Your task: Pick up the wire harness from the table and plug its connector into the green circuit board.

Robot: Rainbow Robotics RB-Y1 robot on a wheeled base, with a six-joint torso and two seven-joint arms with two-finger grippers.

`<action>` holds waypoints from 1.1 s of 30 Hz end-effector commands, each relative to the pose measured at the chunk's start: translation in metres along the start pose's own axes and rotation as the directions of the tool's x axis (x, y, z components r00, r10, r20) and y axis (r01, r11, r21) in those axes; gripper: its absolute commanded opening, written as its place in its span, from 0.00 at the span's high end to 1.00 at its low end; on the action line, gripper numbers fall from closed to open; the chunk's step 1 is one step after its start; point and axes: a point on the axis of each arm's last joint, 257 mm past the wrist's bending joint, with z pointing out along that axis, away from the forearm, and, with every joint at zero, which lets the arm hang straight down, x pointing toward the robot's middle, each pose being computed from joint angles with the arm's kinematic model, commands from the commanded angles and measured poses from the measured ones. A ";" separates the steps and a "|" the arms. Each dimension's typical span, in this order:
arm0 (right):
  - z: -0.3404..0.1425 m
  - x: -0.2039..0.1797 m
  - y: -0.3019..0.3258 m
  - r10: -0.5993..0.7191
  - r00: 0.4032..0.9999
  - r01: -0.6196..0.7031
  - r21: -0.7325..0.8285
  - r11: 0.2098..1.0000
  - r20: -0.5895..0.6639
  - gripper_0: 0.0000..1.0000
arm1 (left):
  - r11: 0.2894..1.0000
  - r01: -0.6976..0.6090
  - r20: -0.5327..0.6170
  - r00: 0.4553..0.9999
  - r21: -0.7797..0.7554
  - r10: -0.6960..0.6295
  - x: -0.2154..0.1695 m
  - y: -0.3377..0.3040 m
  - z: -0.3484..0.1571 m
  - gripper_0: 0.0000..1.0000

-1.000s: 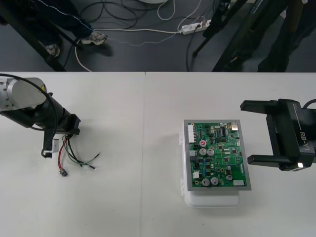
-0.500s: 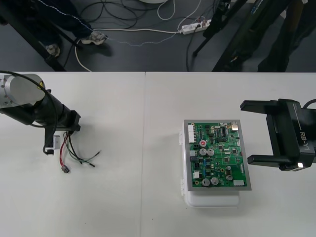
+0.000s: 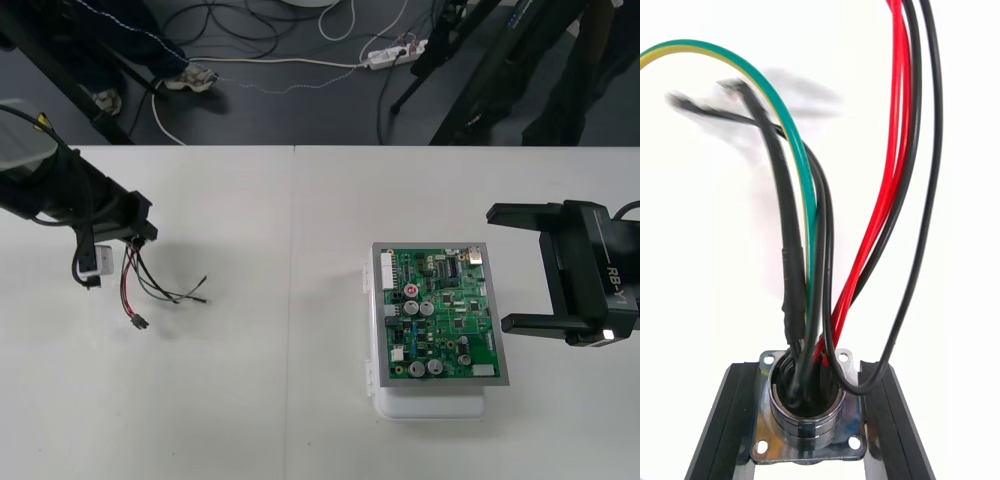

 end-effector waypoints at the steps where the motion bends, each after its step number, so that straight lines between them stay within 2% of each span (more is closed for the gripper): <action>1: 0.004 -0.005 0.002 0.017 1.000 -0.018 -0.031 0.999 -0.011 0.00 | 0.997 0.027 0.061 0.998 -0.069 -0.023 -0.007 -0.002 -0.050 1.00; 6: 0.004 -0.005 0.002 0.017 1.000 -0.018 -0.031 0.999 -0.011 0.00 | 0.990 0.047 0.084 0.996 -0.130 -0.036 -0.009 0.017 -0.077 1.00; 16: 0.004 -0.005 0.002 0.017 1.000 -0.018 -0.031 0.999 -0.011 0.00 | 0.956 0.211 0.190 0.967 -0.204 -0.172 -0.025 0.051 -0.131 1.00; 27: 0.004 -0.005 0.002 0.017 1.000 -0.018 -0.031 0.999 -0.011 0.00 | 0.877 0.383 0.313 0.904 -0.290 -0.291 -0.040 0.078 -0.180 1.00; 33: 0.004 -0.005 0.002 0.017 1.000 -0.018 -0.031 0.999 -0.011 0.00 | 0.819 0.453 0.342 0.877 -0.351 -0.338 -0.040 0.101 -0.198 1.00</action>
